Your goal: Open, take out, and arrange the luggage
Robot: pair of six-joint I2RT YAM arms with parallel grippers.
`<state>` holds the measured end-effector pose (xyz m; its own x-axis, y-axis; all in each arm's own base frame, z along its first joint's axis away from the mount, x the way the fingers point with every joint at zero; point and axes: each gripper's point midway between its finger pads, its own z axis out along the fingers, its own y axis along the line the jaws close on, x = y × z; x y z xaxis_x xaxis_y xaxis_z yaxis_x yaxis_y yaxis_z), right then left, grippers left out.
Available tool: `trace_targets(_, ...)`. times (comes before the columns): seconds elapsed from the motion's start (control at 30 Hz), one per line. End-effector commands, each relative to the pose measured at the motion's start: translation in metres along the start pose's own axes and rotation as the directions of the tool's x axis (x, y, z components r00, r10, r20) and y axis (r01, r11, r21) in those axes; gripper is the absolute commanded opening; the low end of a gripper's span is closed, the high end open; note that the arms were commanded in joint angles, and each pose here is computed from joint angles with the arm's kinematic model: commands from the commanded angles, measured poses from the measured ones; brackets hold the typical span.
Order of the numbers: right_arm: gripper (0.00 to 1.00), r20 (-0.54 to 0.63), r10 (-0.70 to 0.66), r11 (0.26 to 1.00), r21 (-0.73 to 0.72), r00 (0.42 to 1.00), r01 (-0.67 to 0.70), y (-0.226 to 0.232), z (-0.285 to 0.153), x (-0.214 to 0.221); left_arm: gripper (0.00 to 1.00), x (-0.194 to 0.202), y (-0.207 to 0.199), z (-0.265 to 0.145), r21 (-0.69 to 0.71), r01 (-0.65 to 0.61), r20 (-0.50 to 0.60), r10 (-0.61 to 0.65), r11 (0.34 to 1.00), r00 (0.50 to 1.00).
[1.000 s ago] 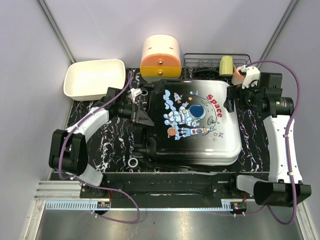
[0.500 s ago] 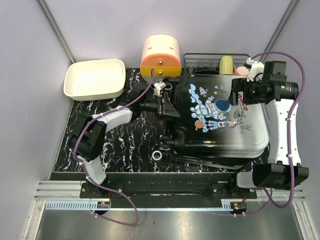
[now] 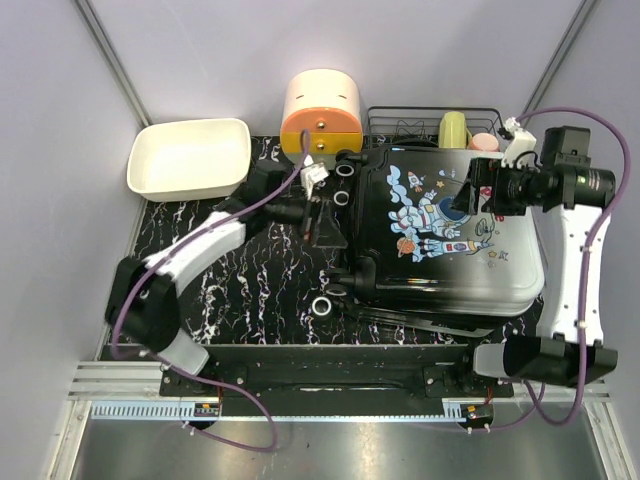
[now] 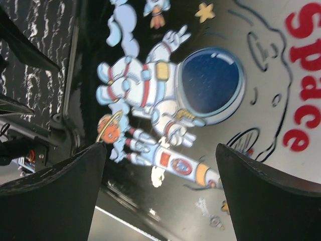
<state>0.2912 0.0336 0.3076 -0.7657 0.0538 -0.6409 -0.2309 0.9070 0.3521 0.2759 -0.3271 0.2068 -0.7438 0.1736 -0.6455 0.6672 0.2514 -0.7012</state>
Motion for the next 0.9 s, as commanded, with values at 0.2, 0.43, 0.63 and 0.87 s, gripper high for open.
trace_targets(0.2,0.99,0.081,-0.181,0.968,-0.161,0.98,0.192,0.062,-0.052,0.051,0.99,0.07,-0.037,-0.063,0.09,-0.638,-0.16,0.644,0.764,0.748)
trace_targets(0.43,0.95,0.008,-0.356,0.922,-0.159,0.934,0.353,0.068,-0.071,0.089,0.99,0.083,-0.025,-0.024,0.103,-0.744,-0.241,0.742,0.661,0.626)
trace_targets(0.63,0.95,0.003,-0.5,0.863,-0.081,0.866,0.498,0.064,-0.09,0.105,0.95,0.104,-0.02,0.007,0.161,-0.771,-0.289,0.776,0.617,0.56)
trace_targets(0.87,0.9,0.173,-0.616,0.749,-0.175,0.769,0.639,0.101,-0.103,0.136,0.31,0.077,-0.041,0.013,0.062,-0.753,-0.229,0.743,0.656,0.629)
